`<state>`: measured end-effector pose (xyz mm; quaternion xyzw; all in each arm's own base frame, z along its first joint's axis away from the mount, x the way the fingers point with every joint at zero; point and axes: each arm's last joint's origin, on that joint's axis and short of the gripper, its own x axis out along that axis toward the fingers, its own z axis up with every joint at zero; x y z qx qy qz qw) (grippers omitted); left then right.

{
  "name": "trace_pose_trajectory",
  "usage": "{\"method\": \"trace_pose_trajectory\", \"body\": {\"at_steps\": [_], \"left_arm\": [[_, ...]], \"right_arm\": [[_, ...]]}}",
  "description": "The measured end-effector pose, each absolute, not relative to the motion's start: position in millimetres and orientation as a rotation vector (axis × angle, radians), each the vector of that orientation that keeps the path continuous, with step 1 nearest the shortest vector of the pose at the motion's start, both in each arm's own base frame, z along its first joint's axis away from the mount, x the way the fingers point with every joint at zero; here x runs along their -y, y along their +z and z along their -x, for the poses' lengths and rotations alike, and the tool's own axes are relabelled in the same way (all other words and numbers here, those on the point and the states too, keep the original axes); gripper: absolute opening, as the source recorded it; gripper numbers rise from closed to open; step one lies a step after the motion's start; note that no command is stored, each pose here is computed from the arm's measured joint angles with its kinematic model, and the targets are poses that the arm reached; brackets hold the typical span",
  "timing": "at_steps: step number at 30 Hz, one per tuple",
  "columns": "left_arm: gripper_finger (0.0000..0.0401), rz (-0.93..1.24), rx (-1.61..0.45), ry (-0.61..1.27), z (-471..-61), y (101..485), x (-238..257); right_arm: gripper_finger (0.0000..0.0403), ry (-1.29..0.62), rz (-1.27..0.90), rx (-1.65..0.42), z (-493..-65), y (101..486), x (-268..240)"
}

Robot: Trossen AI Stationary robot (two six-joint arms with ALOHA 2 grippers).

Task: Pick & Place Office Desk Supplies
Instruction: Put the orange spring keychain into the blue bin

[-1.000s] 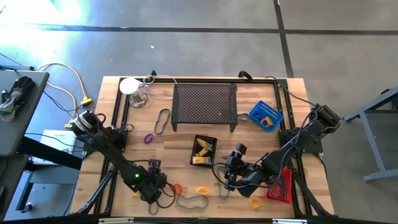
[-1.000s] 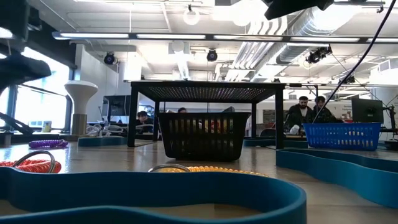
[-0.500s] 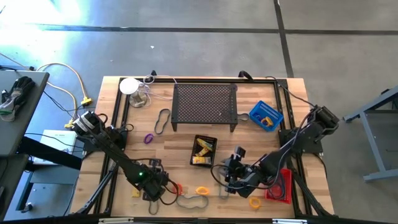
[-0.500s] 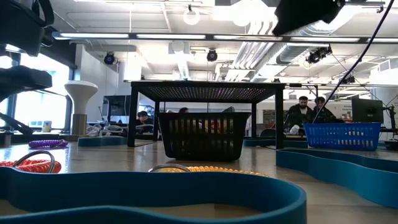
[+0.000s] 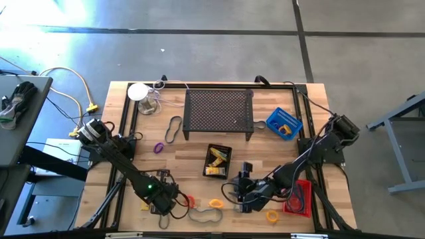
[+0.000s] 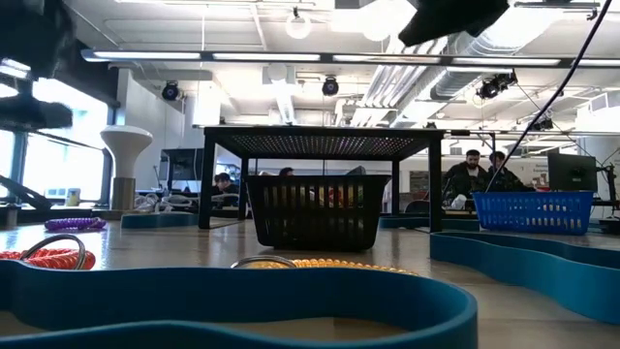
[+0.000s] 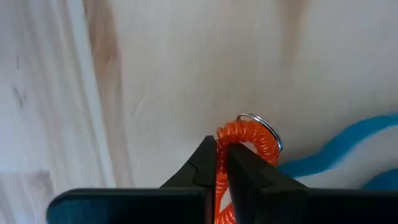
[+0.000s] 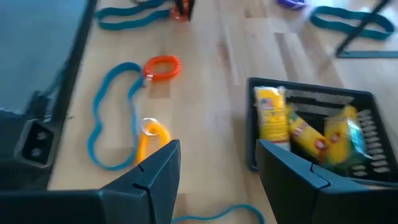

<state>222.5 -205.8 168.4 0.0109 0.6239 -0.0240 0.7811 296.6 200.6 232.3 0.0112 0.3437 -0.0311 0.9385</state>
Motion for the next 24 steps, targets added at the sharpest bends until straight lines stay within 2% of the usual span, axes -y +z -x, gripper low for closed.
{"method": "trace_pose_trajectory", "body": {"at_steps": [4,8,11,14,19,24], "left_arm": [[0.0011,-0.022,-1.268,-0.125,-233.0,196.5,215.4],[0.0010,-0.216,-1.087,-0.185,-242.0,220.9,227.0],[0.0010,-0.400,-0.911,-0.149,-247.2,231.5,232.9],[0.0010,-0.462,-0.707,-0.056,-256.5,242.7,239.5],[0.0010,-0.372,-0.456,0.138,-278.7,261.9,236.3],[0.0010,-0.181,-0.349,0.219,-299.9,270.4,224.5]], "right_arm": [[0.0197,-0.025,-0.033,-0.703,-297.5,233.0,-202.4],[0.0197,0.051,-0.021,-0.726,-297.3,232.9,-204.6],[0.0197,0.096,-0.018,-0.741,-296.6,232.7,-206.4],[0.0197,0.111,-0.007,-0.745,-296.3,232.6,-206.9],[0.0197,0.084,-0.001,-0.726,-297.3,233.4,-206.0],[0.0197,0.034,0.012,-0.699,-298.8,234.2,-203.7]]}}
